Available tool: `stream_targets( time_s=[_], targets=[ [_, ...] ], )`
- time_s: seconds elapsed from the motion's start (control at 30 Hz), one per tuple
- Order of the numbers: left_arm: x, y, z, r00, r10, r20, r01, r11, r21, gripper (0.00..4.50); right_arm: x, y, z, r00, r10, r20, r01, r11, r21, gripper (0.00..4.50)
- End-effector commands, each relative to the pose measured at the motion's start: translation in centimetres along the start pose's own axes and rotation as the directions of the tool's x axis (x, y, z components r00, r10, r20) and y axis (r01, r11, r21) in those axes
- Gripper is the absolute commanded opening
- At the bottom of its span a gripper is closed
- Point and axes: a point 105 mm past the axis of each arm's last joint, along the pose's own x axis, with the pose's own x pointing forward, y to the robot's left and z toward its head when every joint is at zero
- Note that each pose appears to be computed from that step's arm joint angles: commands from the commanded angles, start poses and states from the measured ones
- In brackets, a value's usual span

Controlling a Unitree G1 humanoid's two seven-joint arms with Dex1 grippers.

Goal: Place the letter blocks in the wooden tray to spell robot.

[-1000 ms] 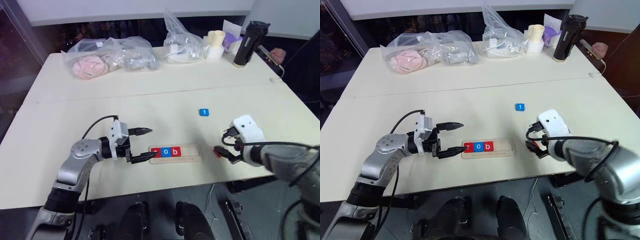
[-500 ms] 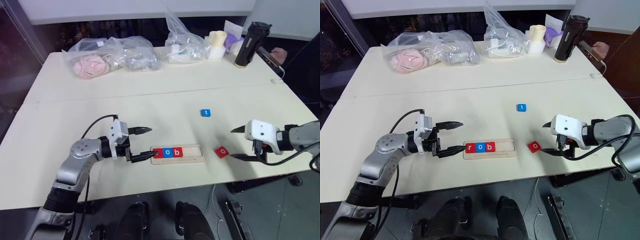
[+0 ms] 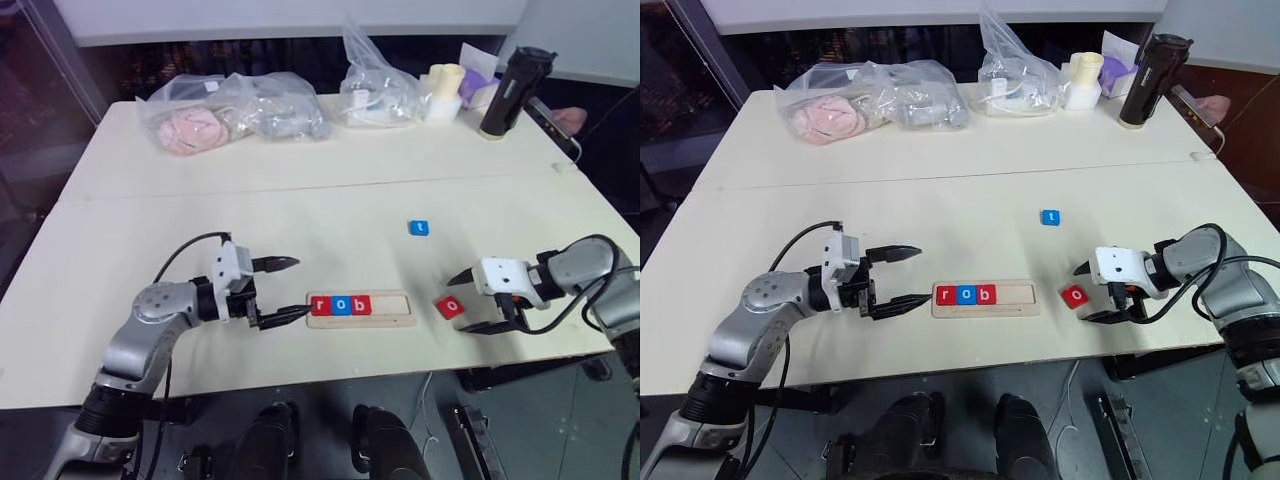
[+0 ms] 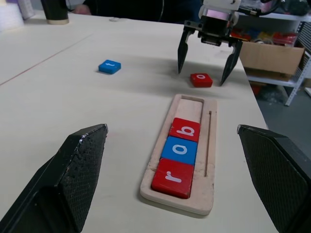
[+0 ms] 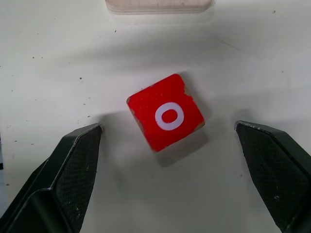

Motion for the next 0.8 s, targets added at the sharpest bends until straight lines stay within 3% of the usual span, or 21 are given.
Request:
stream_targets(
  time_s=[0.03, 0.53, 0.63, 0.8],
  targets=[
    [0.0, -0.2, 1.1, 1.0, -0.007, 0.029, 0.006, 1.0, 0.029, 4.5, 0.2, -0.3, 0.0, 1.0, 0.005, -0.001, -0.005, 1.0, -0.01, 4.49],
    [0.1, -0.1, 1.3, 0.999, 0.009, 0.036, -0.009, 1.0, 0.023, 4.5, 1.4, -0.2, 0.9, 0.999, 0.044, 0.026, -0.043, 0.998, -0.054, 4.49],
    [0.2, -0.1, 1.3, 0.999, 0.01, 0.039, -0.011, 1.0, 0.023, 4.5, 1.6, -0.1, 0.6, 0.999, 0.048, 0.017, -0.047, 0.998, -0.052, 3.65],
    [0.2, -0.1, 1.3, 0.999, 0.01, 0.039, -0.011, 1.0, 0.023, 4.5, 1.8, 0.0, 0.9, 0.998, 0.05, 0.031, -0.049, 0.997, -0.054, 1.15]
  ],
)
